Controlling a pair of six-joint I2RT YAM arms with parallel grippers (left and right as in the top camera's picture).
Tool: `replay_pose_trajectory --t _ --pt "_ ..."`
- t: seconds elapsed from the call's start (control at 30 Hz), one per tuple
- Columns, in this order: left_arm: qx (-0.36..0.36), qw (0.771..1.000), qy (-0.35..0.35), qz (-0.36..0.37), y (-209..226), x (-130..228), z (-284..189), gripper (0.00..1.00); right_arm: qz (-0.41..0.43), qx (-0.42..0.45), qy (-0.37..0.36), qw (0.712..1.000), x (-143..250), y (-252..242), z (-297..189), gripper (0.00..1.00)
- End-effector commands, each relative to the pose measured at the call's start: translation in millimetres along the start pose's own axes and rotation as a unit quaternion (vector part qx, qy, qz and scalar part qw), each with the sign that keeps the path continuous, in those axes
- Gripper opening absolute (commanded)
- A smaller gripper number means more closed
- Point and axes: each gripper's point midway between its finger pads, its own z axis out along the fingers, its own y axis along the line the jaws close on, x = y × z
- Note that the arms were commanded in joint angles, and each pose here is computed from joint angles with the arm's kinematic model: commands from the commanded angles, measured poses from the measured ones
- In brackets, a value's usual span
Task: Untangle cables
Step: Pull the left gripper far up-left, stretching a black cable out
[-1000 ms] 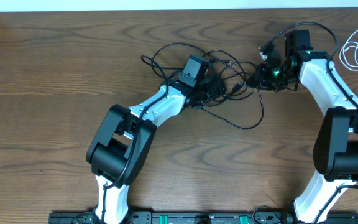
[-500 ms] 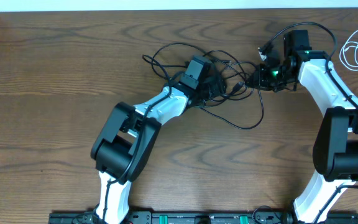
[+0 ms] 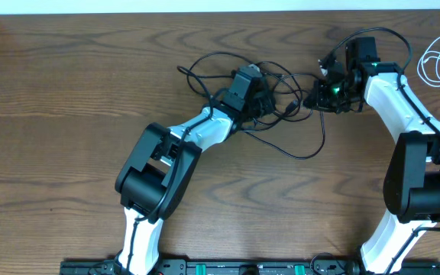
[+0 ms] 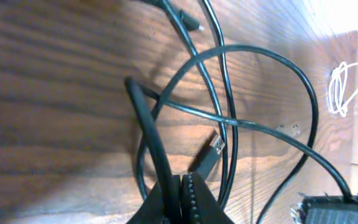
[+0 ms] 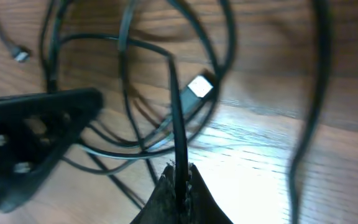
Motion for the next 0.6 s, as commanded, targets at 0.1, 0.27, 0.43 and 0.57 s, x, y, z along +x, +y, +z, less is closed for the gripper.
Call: replay_pose_trajectory --t 0.1,0.27,0.43,0.57 --pt "0.061 0.996 -0.045 0.050 -34.0 -57.1 -66.1 0.07 0.028 0.068 -0.006 0.997 1.3 -20.8 4.7 0.01" --pt "0.148 0.982 -0.088 0.071 -85.5 -95.9 -157.2 0.07 0.035 0.084 -0.017 0.996 -2.4 -27.0 4.3 0.01" --pt "0.217 0.959 -0.152 0.104 -128.1 -118.8 -258.3 0.07 0.037 0.091 -0.021 0.995 -4.6 -30.4 6.6 0.01" --pt "0.239 0.944 -0.199 0.106 -140.3 -130.1 -314.6 0.07 0.041 0.092 -0.017 0.995 -3.4 -33.3 11.2 0.01"
